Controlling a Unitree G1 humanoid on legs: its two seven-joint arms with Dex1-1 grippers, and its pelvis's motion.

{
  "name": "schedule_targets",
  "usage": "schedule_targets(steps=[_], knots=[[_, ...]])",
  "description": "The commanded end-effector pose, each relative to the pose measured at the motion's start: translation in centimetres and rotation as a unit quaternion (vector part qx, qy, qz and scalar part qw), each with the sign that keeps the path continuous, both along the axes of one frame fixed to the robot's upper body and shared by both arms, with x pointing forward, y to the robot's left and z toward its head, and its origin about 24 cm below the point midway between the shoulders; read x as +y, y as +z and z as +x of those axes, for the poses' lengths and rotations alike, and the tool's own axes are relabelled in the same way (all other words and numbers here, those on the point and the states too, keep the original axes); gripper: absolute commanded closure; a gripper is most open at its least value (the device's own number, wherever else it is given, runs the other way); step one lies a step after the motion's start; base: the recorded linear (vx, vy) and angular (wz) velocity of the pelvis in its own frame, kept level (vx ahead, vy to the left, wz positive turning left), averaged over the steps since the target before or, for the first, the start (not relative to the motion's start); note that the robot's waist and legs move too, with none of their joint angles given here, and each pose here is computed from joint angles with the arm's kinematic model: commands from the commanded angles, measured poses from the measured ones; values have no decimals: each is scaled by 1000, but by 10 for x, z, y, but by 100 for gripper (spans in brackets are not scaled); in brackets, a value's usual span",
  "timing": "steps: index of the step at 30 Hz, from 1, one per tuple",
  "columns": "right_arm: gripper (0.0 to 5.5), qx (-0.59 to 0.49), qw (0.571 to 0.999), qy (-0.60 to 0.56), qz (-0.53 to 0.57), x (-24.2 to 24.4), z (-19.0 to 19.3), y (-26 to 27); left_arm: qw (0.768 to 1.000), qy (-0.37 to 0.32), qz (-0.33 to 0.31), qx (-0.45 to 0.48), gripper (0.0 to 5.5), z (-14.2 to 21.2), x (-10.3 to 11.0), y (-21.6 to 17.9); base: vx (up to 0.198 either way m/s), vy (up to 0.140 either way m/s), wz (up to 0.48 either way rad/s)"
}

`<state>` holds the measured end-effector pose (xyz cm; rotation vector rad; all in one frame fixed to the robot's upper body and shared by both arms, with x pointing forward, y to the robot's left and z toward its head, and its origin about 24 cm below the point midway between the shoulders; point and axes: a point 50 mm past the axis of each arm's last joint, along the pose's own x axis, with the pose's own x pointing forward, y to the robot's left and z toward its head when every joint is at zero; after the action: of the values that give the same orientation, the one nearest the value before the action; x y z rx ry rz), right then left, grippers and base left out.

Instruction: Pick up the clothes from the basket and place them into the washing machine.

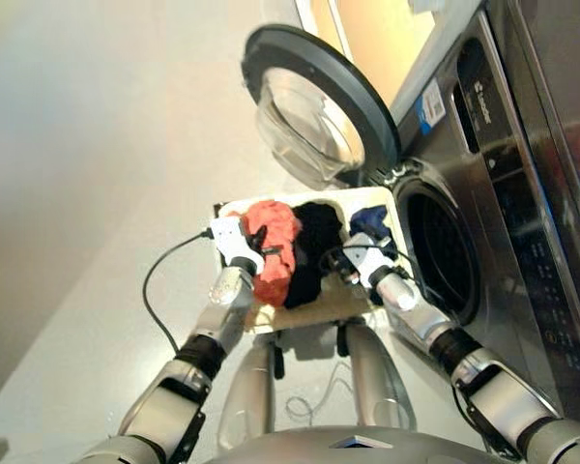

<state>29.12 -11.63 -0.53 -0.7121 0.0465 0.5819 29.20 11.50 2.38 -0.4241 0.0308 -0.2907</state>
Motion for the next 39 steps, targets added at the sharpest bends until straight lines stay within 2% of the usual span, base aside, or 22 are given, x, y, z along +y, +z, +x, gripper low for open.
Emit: schedule_targets(steps=[1, 9, 23, 30, 35, 39], knots=[[0, -52, 994, 93, 2, 25, -6, 20, 997, -23, -33, -65, 550, -2, 0, 26, 58, -49, -11], [0, -43, 982, 181, 17, 51, -27, 23, 996, -40, -61, -54, 550, -19, -4, 20, 42, -14, -19], [0, 11, 971, 227, 80, 77, -51, 16, 998, -16, -28, -52, 550, -12, -10, 16, 28, -7, 20], [0, 18, 964, 247, 95, 91, -58, 17, 999, -5, -31, -41, 550, -6, -22, 16, 23, -3, 19], [0, 15, 960, 258, 104, 100, -59, 21, 997, -29, -55, -42, 550, -6, -36, 21, 0, 0, 0], [0, 15, 964, 244, 107, 103, -55, 20, 992, -71, -99, -32, 550, -12, -51, 24, 0, 0, 0]])
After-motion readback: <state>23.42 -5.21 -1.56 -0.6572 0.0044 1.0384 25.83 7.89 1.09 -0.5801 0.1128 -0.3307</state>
